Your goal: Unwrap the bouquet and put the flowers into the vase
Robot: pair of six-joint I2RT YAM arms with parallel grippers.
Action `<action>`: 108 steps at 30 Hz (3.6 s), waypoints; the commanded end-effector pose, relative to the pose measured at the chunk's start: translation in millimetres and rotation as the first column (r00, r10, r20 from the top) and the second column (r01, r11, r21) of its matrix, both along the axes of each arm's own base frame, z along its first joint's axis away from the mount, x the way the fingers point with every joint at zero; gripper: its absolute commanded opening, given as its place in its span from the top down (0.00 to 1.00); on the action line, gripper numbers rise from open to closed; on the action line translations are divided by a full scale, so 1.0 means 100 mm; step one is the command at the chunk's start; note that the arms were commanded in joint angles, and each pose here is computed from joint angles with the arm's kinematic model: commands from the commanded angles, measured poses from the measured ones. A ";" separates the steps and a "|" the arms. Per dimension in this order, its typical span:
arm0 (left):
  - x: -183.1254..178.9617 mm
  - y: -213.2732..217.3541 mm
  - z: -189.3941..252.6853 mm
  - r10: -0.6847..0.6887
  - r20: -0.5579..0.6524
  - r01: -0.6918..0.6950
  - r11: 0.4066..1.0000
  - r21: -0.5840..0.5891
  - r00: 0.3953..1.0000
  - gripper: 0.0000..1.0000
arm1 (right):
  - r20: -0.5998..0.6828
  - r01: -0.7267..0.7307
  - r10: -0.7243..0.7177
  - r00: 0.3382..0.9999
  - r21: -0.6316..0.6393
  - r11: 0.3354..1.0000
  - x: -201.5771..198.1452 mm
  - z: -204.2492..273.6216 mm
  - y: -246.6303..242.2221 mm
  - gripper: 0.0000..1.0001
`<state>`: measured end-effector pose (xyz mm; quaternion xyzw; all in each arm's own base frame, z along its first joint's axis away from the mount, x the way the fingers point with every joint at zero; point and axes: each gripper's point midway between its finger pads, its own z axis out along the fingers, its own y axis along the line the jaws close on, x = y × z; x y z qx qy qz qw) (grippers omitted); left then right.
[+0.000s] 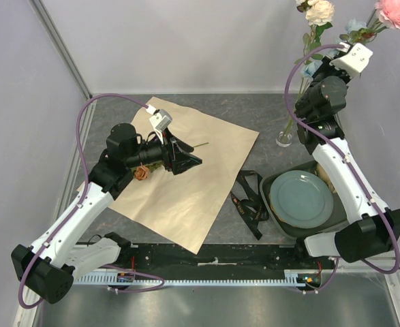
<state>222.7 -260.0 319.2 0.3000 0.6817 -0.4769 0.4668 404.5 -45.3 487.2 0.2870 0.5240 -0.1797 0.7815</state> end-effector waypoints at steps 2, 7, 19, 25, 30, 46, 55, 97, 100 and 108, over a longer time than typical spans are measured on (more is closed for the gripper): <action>-0.01 -0.02 0.16 -0.020 0.069 0.020 1.000 -0.010 0.997 0.27 | 0.013 -0.031 0.031 0.999 -0.011 0.999 0.08 0.07 0.05 1.00; -0.01 -0.01 0.17 -0.018 0.069 0.019 1.000 -0.011 0.997 0.27 | -0.029 -0.043 0.042 0.999 -0.045 0.998 0.18 0.02 0.10 1.00; -0.01 -0.02 0.17 -0.020 0.070 0.020 1.000 -0.011 0.997 0.27 | -0.106 -0.120 0.106 0.989 -0.138 0.983 0.41 -0.09 0.25 1.00; -0.02 -0.02 0.16 -0.021 0.067 0.022 1.000 -0.011 0.998 0.27 | -0.145 -0.167 0.140 0.979 -0.191 0.967 0.55 -0.14 0.35 1.00; -0.02 -0.02 0.16 -0.021 0.067 0.022 1.000 -0.011 0.998 0.27 | -0.174 -0.183 0.148 0.973 -0.207 0.961 0.64 -0.20 0.39 1.00; -0.01 -0.02 0.15 -0.023 0.062 0.023 1.000 -0.009 0.998 0.27 | -0.222 -0.208 0.164 0.961 -0.196 0.958 0.77 -0.47 0.39 1.00; -0.02 -0.02 0.15 -0.025 0.059 0.026 1.000 -0.011 0.998 0.27 | -0.236 -0.216 0.172 0.956 -0.172 0.961 0.80 -0.60 0.37 1.00; -0.03 -0.03 0.16 -0.033 0.057 0.034 0.999 -0.017 0.998 0.27 | -0.325 -0.207 0.149 0.934 -0.152 0.967 0.85 -1.19 0.34 1.00; -0.03 -0.03 0.16 -0.033 0.058 0.035 0.999 -0.018 0.998 0.27 | -0.331 -0.210 0.151 0.932 -0.150 0.966 0.83 -1.24 0.34 0.98; -0.03 -0.03 0.15 -0.035 0.052 0.036 0.999 -0.019 0.998 0.27 | -0.336 -0.200 0.142 0.931 -0.147 0.969 0.80 -1.28 0.31 0.86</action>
